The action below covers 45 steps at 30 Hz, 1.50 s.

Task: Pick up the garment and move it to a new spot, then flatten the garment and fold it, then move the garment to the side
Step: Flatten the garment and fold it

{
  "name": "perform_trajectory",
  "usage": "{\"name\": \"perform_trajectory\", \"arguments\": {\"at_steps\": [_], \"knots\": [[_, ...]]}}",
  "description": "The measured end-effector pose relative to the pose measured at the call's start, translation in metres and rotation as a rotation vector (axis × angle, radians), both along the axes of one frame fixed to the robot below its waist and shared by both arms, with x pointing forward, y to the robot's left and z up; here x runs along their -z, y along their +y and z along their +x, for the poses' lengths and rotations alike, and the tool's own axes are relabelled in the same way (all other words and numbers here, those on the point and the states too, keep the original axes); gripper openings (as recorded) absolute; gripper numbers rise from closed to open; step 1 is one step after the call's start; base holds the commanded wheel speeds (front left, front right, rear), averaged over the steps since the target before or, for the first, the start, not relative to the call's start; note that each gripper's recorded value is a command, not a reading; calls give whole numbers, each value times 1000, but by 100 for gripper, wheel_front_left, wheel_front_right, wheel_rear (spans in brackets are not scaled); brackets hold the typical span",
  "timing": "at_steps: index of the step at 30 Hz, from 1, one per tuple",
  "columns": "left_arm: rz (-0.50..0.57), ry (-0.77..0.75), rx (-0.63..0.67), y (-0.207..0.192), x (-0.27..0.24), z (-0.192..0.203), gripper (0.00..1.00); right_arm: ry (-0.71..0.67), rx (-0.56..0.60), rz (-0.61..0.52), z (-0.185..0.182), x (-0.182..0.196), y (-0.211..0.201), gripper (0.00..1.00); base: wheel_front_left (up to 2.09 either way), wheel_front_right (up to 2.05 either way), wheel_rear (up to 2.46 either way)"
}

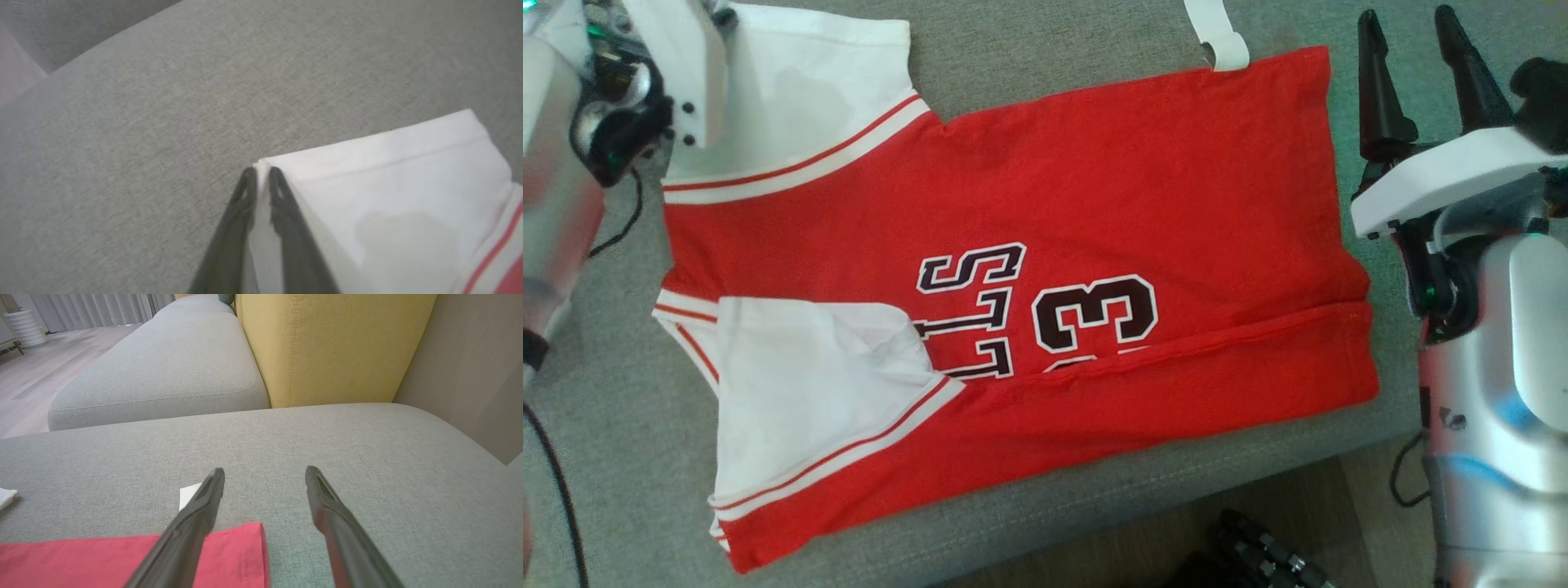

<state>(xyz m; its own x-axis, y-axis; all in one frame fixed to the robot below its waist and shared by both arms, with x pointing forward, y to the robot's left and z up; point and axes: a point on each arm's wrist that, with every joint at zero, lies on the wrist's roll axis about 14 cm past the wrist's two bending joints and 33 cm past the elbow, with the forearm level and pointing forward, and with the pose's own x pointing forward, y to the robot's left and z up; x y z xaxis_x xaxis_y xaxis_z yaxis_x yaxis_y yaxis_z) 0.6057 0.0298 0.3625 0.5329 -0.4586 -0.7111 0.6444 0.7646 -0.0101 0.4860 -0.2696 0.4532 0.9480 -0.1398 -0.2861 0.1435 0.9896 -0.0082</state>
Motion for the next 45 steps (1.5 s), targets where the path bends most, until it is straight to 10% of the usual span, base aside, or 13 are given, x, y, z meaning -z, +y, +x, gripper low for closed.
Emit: {"name": "perform_trajectory", "arguments": {"at_steps": [17, 42, 43, 44, 45], "knots": [[-246, -209, -69, 2, -78, -9, 0, 107, -38, -10, 1, 21, 2, 100, 0, 0, 0], [-298, -230, -59, 18, -76, -42, 0, 401, -84, -10, 5, 85, -2, 100, 0, 0, 0], [-298, -230, -59, 19, -76, -41, 0, 407, -85, -5, 6, 86, -1, 87, 0, 0, 0], [-295, -230, -63, 20, -75, -41, 0, 413, -87, 1, 7, 86, 0, 30, 0, 0, 0], [-293, -230, -64, 21, -75, -41, 0, 417, -90, 4, 8, 86, 1, 0, 0, 0, 0]]}}
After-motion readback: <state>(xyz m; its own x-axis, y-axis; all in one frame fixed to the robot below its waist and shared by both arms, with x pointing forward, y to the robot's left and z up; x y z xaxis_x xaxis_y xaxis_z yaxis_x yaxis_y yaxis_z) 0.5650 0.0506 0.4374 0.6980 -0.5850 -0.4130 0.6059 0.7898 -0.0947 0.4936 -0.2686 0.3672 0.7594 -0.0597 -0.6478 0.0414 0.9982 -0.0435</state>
